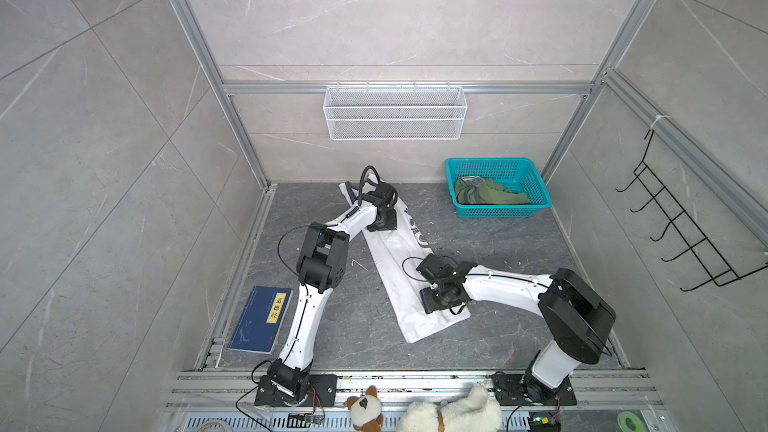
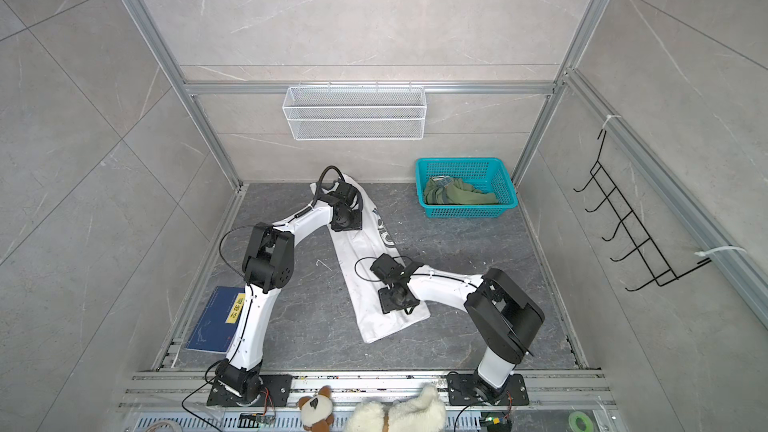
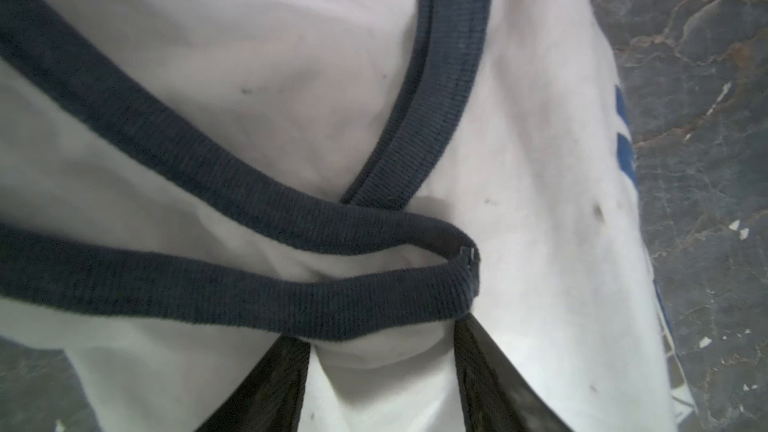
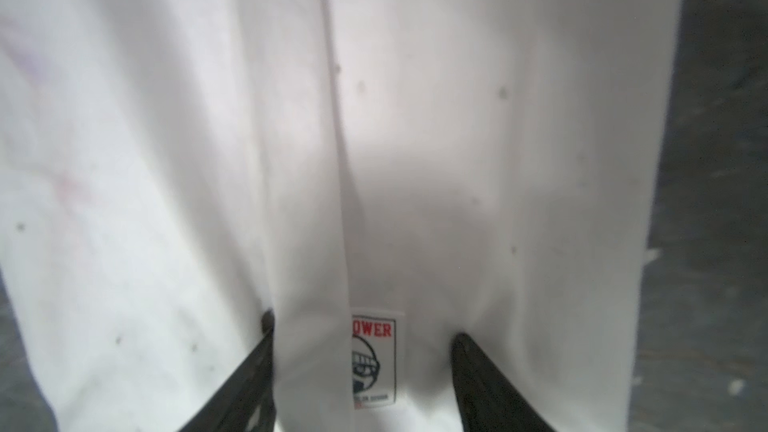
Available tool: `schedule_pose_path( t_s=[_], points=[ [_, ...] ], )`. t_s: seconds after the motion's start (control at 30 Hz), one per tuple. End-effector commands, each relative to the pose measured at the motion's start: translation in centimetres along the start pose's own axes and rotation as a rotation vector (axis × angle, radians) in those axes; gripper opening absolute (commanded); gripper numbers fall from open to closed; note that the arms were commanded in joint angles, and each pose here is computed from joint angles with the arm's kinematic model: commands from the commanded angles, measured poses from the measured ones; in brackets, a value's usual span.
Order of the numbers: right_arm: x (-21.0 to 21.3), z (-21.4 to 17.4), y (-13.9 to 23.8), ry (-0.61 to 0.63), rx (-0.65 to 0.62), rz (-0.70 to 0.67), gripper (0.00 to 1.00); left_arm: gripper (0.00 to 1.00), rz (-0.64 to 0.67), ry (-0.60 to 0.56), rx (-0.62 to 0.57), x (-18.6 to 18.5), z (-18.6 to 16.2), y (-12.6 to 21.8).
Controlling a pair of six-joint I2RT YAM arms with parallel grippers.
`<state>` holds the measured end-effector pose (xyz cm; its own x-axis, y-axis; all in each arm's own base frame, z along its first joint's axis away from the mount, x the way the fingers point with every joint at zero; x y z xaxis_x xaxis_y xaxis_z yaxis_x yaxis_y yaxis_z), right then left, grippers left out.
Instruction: Fold and stack the tank tops
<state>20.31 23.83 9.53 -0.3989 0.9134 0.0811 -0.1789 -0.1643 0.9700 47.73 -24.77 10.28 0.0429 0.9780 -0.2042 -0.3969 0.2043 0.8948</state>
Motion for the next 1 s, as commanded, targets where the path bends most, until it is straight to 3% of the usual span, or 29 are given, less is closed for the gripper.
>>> schedule_pose_path(
  t_s=[0.0,0.17,0.33,0.47,0.63,0.8,0.97],
  points=[
    [3.1,-3.5,-0.7,-0.045,0.129,0.081,0.66,0.58,-0.039,-0.106,0.072,-1.5,-1.4,-1.0],
    [7.3,-3.3,-0.4,-0.034,0.082,0.147,0.67,0.58,-0.091,-0.179,0.084,-3.9,-2.2,-0.9],
    [7.5,-2.4,1.8,-0.028,0.003,0.123,0.68,0.6,-0.104,-0.168,0.077,-4.6,-2.0,1.3],
    [5.7,-2.1,5.3,-0.012,-0.072,0.041,0.72,0.65,-0.033,-0.117,0.065,-4.0,-1.0,5.5],
    [2.2,-3.2,8.8,-0.075,-0.141,0.025,0.73,0.7,-0.085,0.034,-0.03,-2.2,-0.8,14.4],
    [-0.2,-5.8,9.3,-0.176,-0.146,0.085,0.72,0.71,-0.134,0.097,-0.054,0.9,-6.2,19.6],
    [-0.9,-8.4,7.1,-0.289,-0.102,0.21,0.67,0.69,-0.165,0.204,0.023,5.3,-15.2,20.7]
  ],
)
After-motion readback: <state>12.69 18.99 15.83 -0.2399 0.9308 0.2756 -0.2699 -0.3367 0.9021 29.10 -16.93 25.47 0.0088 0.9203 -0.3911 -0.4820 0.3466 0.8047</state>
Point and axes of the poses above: each gripper's point midway between its finger pads, its own y axis back along the fingers, its own x axis along the line the jaws close on, z = x × y, the point moved 8 cm from there along y, back along the fingers, and after that the axes turned 5 degrees about y, right-handed, at the moved point
